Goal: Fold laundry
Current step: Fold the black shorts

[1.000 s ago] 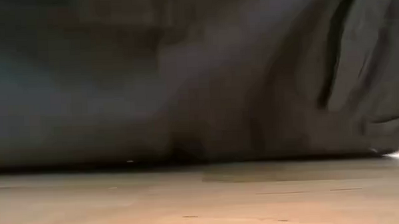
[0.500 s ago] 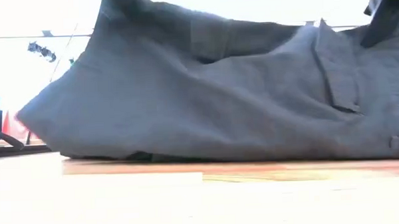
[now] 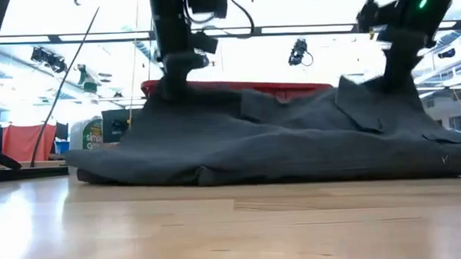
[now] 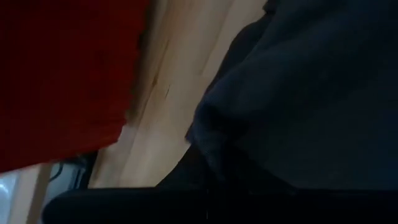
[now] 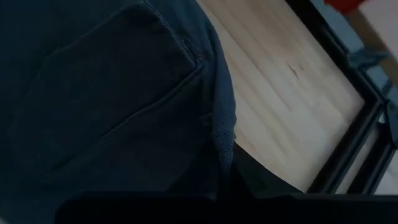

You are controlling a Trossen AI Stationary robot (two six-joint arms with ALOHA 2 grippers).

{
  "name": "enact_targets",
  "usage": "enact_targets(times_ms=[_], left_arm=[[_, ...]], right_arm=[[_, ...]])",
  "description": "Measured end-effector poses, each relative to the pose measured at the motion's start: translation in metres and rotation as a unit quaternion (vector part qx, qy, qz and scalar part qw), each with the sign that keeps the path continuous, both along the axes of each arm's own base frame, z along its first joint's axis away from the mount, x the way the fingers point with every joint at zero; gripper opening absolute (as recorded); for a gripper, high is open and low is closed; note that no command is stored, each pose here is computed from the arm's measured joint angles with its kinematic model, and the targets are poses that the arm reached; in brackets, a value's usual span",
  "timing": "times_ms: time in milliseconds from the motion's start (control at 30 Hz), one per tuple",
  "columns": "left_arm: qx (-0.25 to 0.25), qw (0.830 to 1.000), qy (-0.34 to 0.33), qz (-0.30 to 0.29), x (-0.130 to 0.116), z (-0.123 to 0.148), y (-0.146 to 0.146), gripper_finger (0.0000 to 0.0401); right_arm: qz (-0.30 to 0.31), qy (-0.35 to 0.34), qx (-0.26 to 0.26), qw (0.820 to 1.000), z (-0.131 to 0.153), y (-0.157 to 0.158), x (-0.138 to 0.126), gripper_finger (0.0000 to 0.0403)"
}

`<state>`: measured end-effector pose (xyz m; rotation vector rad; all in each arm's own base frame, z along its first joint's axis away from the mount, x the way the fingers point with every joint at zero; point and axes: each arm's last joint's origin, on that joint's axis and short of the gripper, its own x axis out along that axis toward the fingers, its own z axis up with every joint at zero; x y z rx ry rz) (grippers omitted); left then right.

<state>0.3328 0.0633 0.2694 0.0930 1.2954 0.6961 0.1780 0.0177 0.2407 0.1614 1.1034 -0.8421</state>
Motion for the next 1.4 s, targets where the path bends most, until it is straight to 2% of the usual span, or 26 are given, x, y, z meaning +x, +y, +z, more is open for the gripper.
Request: enact_targets(times_ms=[133, 267, 433, 500, 600, 700, 800, 967, 1067, 1133, 1267, 1333, 1400], left_arm=[[-0.001, 1.0, 0.005, 0.005, -0.004, -0.019, 0.021, 0.0021], [0.003, 1.0, -0.004, 0.028, -0.011, -0.043, 0.043, 0.0029], [-0.026, 0.997, -0.051, 0.042, -0.018, -0.071, 0.063, 0.0077], [-0.028, 0.997, -0.059, 0.046, -0.021, -0.076, 0.07, 0.0107], [-0.031, 0.996, -0.049, 0.061, -0.027, -0.078, 0.079, 0.0151], [-0.035, 0.997, -0.031, 0.063, -0.036, -0.074, 0.084, 0.0187], [-0.027, 0.997, -0.042, 0.065, -0.042, -0.062, 0.085, 0.0211], [-0.015, 0.994, -0.086, 0.058, -0.046, -0.038, 0.073, 0.0223], [-0.008, 0.991, -0.127, 0.031, -0.04, -0.032, 0.056, 0.0221], [-0.022, 0.985, -0.171, -0.007, -0.032, -0.038, 0.041, 0.0217], [-0.096, 0.959, -0.253, -0.09, -0.018, -0.066, 0.009, 0.0206], [-0.111, 0.952, -0.268, -0.099, -0.018, -0.083, -0.004, 0.0201], [-0.126, 0.952, -0.263, -0.091, -0.024, -0.096, -0.014, 0.0197]], right_arm=[[-0.004, 0.008, 0.013, 1.0, -0.024, -0.019, 0.003, 0.0015], [-0.01, 0.002, 0.005, 1.0, -0.045, -0.04, 0.004, 0.0015], [0.005, -0.016, -0.016, 1.0, -0.068, -0.063, 0.004, 0.0022], [0.011, -0.02, -0.025, 0.999, -0.073, -0.069, 0.003, 0.0037], [-0.019, -0.025, -0.037, 0.999, -0.073, -0.078, 0.001, 0.0077], [-0.065, -0.027, -0.058, 0.996, -0.064, -0.085, 0.0, 0.012], [-0.079, -0.041, -0.063, 0.994, -0.053, -0.089, 0.005, 0.0154], [-0.085, -0.076, -0.063, 0.991, -0.045, -0.088, 0.011, 0.0179], [-0.071, -0.088, -0.031, 0.993, -0.047, -0.083, 0.013, 0.0179], [-0.047, -0.102, 0.005, 0.994, -0.053, -0.077, 0.015, 0.0177], [-0.017, -0.138, 0.052, 0.989, -0.073, -0.063, 0.015, 0.0164], [-0.016, -0.139, 0.063, 0.988, -0.084, -0.055, 0.011, 0.0156], [-0.02, -0.138, 0.073, 0.987, -0.094, -0.047, 0.006, 0.0149]])
